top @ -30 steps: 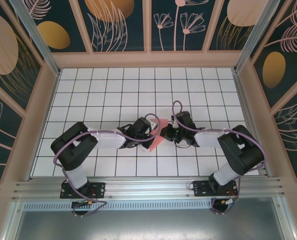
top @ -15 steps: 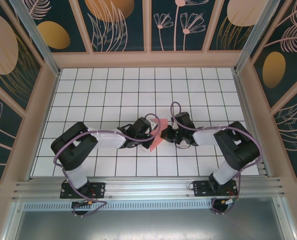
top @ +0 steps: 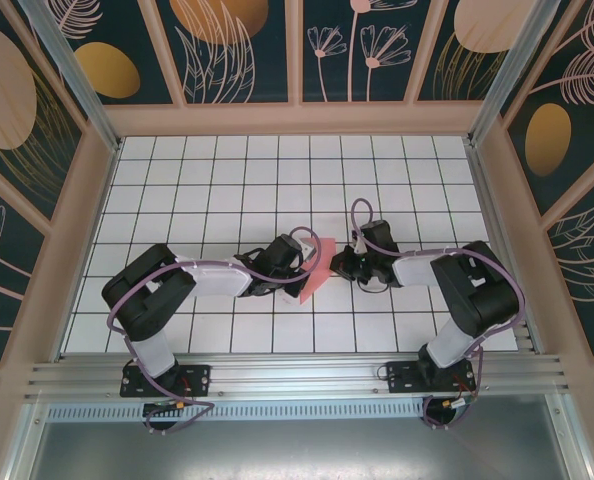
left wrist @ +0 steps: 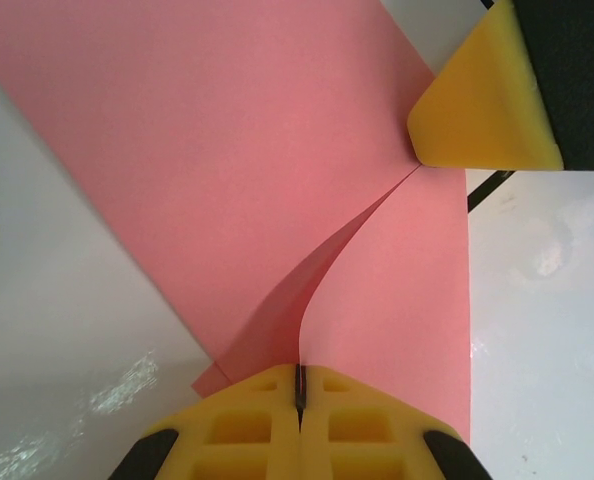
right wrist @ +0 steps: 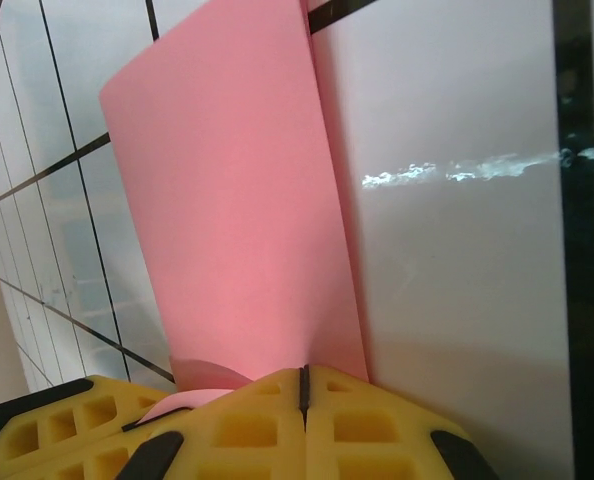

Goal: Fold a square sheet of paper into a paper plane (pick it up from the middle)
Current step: Third fold the triangle at the center of the table.

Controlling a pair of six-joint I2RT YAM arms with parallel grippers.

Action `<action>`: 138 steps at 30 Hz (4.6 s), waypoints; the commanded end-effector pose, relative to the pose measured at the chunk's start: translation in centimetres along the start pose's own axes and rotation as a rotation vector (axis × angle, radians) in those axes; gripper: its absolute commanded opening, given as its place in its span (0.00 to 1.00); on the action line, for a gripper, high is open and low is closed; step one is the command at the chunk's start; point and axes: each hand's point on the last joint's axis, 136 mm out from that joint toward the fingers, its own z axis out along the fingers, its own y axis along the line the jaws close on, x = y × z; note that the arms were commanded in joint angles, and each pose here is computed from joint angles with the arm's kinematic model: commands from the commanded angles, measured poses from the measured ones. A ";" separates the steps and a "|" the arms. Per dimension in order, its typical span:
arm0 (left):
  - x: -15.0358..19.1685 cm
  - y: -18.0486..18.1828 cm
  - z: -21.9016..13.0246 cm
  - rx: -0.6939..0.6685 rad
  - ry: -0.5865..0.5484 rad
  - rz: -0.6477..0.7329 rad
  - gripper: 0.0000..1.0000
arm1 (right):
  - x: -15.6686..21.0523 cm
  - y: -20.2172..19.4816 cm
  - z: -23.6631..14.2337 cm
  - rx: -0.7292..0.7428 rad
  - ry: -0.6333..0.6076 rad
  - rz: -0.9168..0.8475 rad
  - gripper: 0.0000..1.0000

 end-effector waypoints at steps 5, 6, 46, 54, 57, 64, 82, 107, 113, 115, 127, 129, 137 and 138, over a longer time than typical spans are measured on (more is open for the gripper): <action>4.2 1.8 0.7 -0.060 0.144 -0.025 0.05 | -1.6 1.9 -1.9 -0.029 -0.041 -0.055 0.05; 4.1 1.8 0.6 -0.059 0.142 -0.024 0.05 | -1.9 2.4 -2.2 -0.044 -0.046 -0.062 0.06; 1.4 1.3 -0.7 -0.069 0.079 -0.051 0.14 | 0.9 -0.5 1.0 -0.005 0.065 -0.060 0.07; -3.5 1.3 -4.8 -0.140 -0.056 -0.097 0.38 | 1.0 -1.0 1.5 0.010 0.078 -0.074 0.06; -5.4 0.3 -6.1 -0.097 -0.106 -0.135 0.31 | 0.7 -0.7 1.3 0.010 0.070 -0.079 0.06; -5.4 -2.7 -4.8 0.077 -0.073 -0.170 0.11 | 0.2 -0.2 1.2 0.007 0.059 -0.087 0.06; 1.3 0.6 1.4 -0.027 0.082 -0.260 0.02 | -0.9 2.8 0.0 -0.044 0.040 -0.131 0.09; -5.3 -0.5 -3.7 0.042 -0.110 -0.331 0.07 | 2.5 -0.2 2.1 0.039 0.104 -0.185 0.03; -5.9 -0.5 -3.2 0.105 -0.091 -0.351 0.05 | 1.9 0.6 2.2 0.011 0.127 -0.249 0.03; -5.4 -0.4 -2.8 0.103 -0.074 -0.361 0.04 | 1.6 1.0 2.1 0.005 0.127 -0.257 0.03; -1.7 2.1 -0.1 0.039 0.007 -0.436 0.00 | 1.0 2.0 2.0 -0.011 0.124 -0.266 0.04; -1.2 2.5 0.2 0.026 0.016 -0.439 0.00 | 1.0 2.2 1.9 -0.016 0.125 -0.265 0.05; 1.3 2.9 0.9 0.028 0.046 -0.478 0.00 | 2.1 5.7 0.4 -0.093 0.081 -0.232 0.07; 1.5 3.0 0.9 0.027 0.049 -0.480 0.00 | 2.5 6.0 0.3 -0.104 0.075 -0.216 0.08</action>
